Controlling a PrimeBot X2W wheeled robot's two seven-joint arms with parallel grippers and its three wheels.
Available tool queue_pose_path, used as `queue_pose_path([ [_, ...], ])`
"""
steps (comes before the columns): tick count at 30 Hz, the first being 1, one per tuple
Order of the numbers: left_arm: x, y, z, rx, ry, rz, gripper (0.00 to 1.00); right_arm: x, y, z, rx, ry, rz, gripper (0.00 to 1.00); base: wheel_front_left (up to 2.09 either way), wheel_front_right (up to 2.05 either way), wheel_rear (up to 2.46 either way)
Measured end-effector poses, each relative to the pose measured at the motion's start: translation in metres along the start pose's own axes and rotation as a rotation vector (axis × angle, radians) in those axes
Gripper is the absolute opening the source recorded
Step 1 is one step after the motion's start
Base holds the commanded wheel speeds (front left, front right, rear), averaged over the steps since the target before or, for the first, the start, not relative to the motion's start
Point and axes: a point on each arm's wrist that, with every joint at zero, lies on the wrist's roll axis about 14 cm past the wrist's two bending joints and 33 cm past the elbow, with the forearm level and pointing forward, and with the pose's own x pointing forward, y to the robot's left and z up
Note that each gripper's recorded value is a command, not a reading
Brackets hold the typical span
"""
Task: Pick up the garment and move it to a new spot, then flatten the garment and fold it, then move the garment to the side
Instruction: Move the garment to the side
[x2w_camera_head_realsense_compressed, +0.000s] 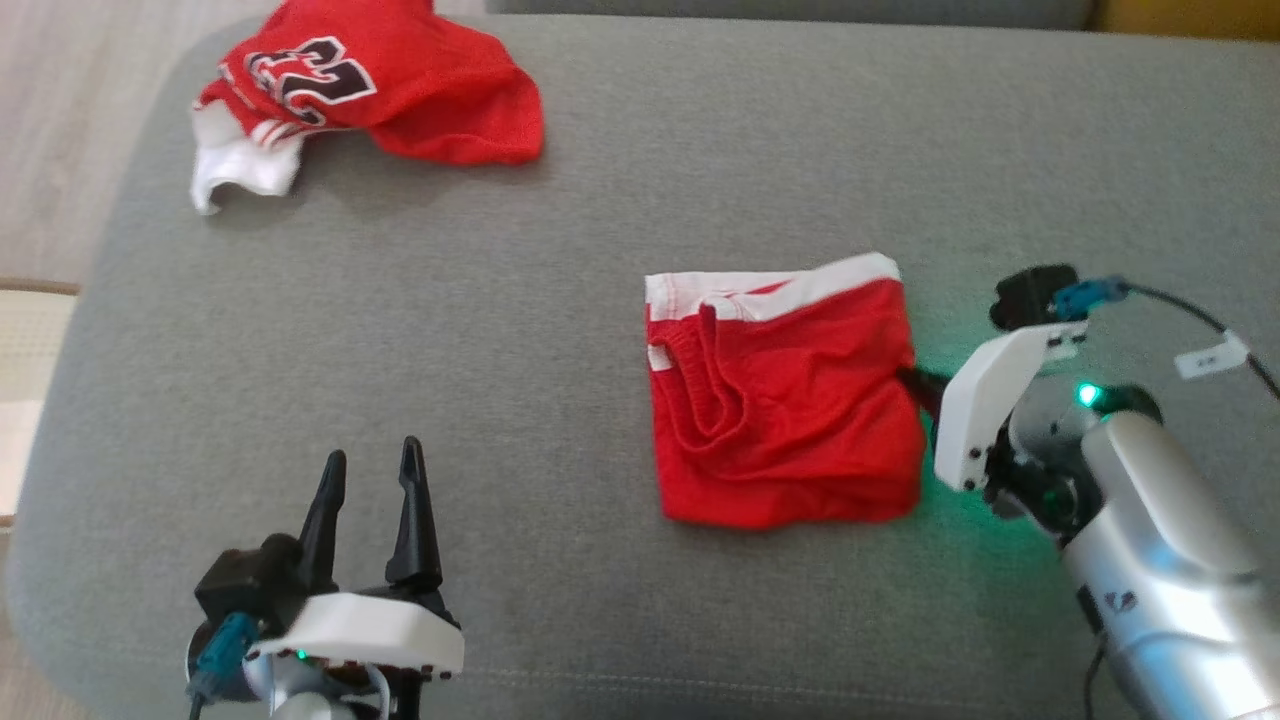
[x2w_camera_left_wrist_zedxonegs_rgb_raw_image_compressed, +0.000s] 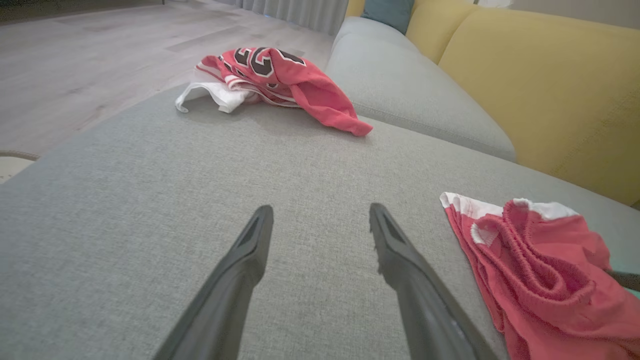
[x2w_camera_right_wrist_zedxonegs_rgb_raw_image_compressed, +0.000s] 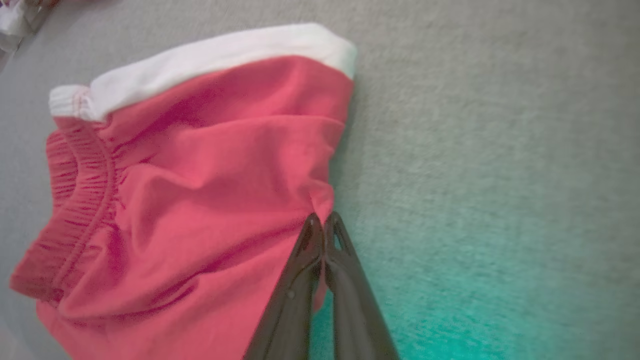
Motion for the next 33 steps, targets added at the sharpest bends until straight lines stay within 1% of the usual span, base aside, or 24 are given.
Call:
queue_pose_path([
  [4,0.007,-0.009,-0.004,0.018,0.01,-0.031,1.0,-0.005,-0.019,0.013,0.007,-0.056,-0.039,0.0,0.0,0.0,0.0],
  [7,0.017,-0.023,-0.005,0.024,0.01,-0.075,1.0,-0.015,-0.042,0.024,0.012,-0.102,-0.092,0.0,0.0,0.0,0.0],
  [16,0.05,-0.085,-0.017,0.041,0.021,-0.284,1.0,-0.068,-0.117,0.042,0.066,-0.246,-0.281,0.0,0.0,0.0,0.0],
  [22,0.067,-0.134,-0.033,0.044,0.042,-0.439,1.0,-0.107,-0.16,0.041,0.088,-0.291,-0.414,0.0,0.0,0.0,0.0],
  [25,0.073,-0.153,-0.045,0.051,0.062,-0.504,1.0,-0.122,-0.177,0.037,0.103,-0.302,-0.47,0.0,0.0,0.0,0.0],
  [28,0.079,-0.169,-0.059,0.052,0.092,-0.556,1.0,-0.129,-0.189,0.029,0.127,-0.298,-0.511,0.0,0.0,0.0,0.0],
  [33,0.086,-0.19,-0.073,0.044,0.121,-0.624,1.0,-0.129,-0.199,0.02,0.159,-0.29,-0.546,0.0,0.0,0.0,0.0],
])
